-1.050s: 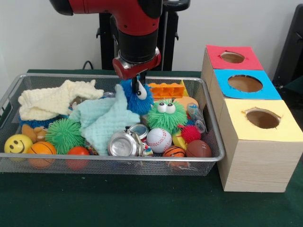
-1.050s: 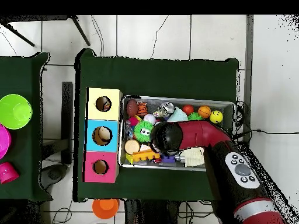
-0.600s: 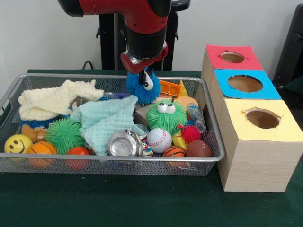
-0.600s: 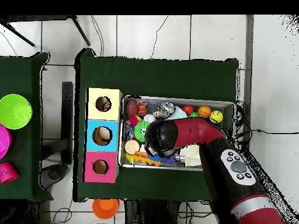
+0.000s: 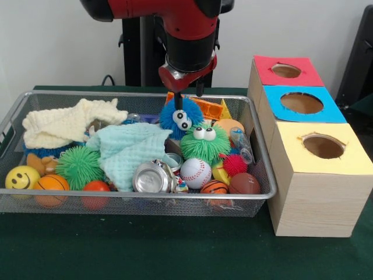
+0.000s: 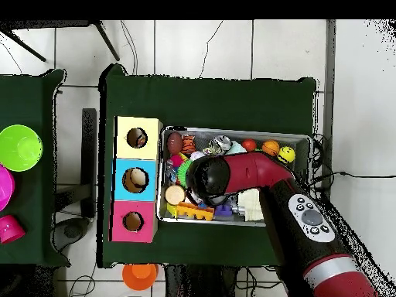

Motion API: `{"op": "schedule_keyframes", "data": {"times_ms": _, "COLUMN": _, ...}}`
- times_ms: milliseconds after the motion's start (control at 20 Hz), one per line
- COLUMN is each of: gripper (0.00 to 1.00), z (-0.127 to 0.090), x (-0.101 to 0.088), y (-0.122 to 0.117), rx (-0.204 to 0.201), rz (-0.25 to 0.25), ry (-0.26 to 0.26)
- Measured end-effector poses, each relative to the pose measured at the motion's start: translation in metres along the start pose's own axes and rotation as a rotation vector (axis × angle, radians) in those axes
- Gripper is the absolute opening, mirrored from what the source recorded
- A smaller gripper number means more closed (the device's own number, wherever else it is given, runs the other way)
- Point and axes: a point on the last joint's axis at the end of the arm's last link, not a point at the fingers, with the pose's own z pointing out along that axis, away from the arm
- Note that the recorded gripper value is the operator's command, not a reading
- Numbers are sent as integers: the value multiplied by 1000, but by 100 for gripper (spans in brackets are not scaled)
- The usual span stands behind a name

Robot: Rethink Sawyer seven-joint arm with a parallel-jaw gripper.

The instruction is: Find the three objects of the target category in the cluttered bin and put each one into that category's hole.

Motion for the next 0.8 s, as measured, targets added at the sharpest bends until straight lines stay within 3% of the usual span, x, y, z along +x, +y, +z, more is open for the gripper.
{"op": "schedule_keyframes", "data": {"times_ms": 300, "gripper": 100, "z": -17, "x": -3, "y": -4, "rx": 28, "rz": -4, "ry": -24}}
{"op": "schedule_keyframes", "data": {"times_ms": 500, "gripper": 100, "z": -31, "x": -6, "y": -13, "rx": 65, "rz": 1, "ry": -68}}
{"op": "schedule_keyframes", "data": {"times_ms": 800, "gripper": 100, "z": -55, "x": -19, "y": -34, "rx": 174, "rz": 11, "ry": -224}}
